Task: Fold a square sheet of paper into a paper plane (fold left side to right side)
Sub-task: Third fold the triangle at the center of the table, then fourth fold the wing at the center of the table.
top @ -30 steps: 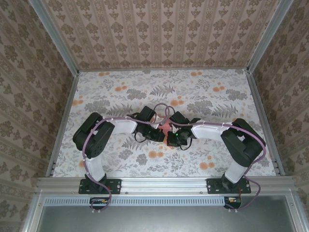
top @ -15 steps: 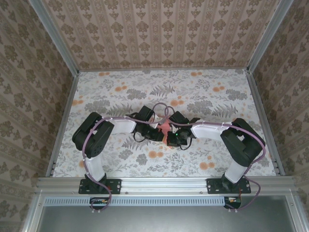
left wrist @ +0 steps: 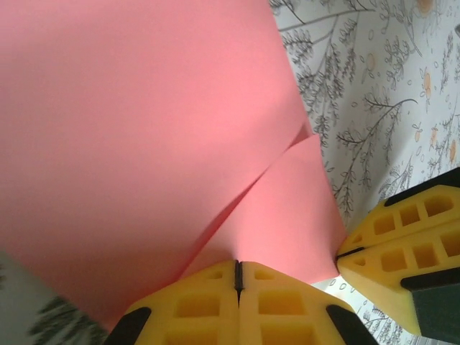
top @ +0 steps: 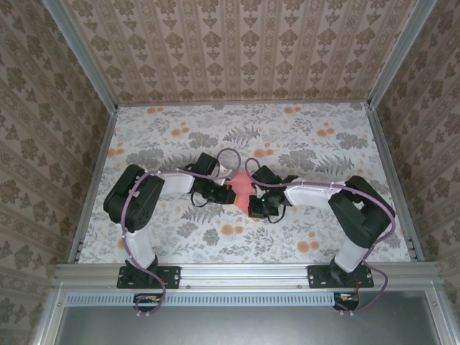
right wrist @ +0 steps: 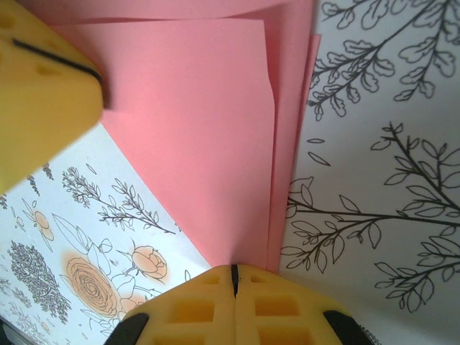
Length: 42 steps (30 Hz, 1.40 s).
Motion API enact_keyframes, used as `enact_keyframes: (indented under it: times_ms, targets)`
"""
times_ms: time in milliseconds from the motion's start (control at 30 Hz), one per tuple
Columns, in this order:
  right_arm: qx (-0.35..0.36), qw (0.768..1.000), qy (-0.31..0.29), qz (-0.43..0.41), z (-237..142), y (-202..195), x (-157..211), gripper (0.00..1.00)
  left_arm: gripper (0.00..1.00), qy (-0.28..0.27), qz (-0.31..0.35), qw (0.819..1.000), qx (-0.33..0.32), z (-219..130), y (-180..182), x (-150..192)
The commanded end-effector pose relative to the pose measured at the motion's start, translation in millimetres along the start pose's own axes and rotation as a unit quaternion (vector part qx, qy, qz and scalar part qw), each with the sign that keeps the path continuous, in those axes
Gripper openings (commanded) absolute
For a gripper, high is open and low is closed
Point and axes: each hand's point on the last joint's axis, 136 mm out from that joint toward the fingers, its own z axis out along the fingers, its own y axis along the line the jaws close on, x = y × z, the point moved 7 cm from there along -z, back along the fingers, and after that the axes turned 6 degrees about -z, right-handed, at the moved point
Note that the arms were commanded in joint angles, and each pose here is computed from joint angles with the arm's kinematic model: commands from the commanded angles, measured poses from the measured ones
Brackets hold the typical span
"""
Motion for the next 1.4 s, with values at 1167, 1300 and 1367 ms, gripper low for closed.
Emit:
enact_keyframes:
  times_ms: [1167, 1300, 1367]
  targets:
    - [-0.008, 0.972, -0.109, -0.209, -35.6, 4.0, -56.4, 0.63, 0.44, -0.149, -0.203, 0.968, 0.007, -77.2, -2.1, 9.1]
    - [-0.012, 0.974, -0.102, -0.2, -24.9, 2.3, -65.4, 0.58, 0.44, -0.142, -0.218, 0.966, 0.009, -70.6, 3.0, 9.2]
    - [-0.015, 0.976, -0.1, -0.195, -21.4, 1.3, -67.1, 0.54, 0.44, -0.14, -0.221, 0.965, 0.011, -69.0, 3.7, 8.2]
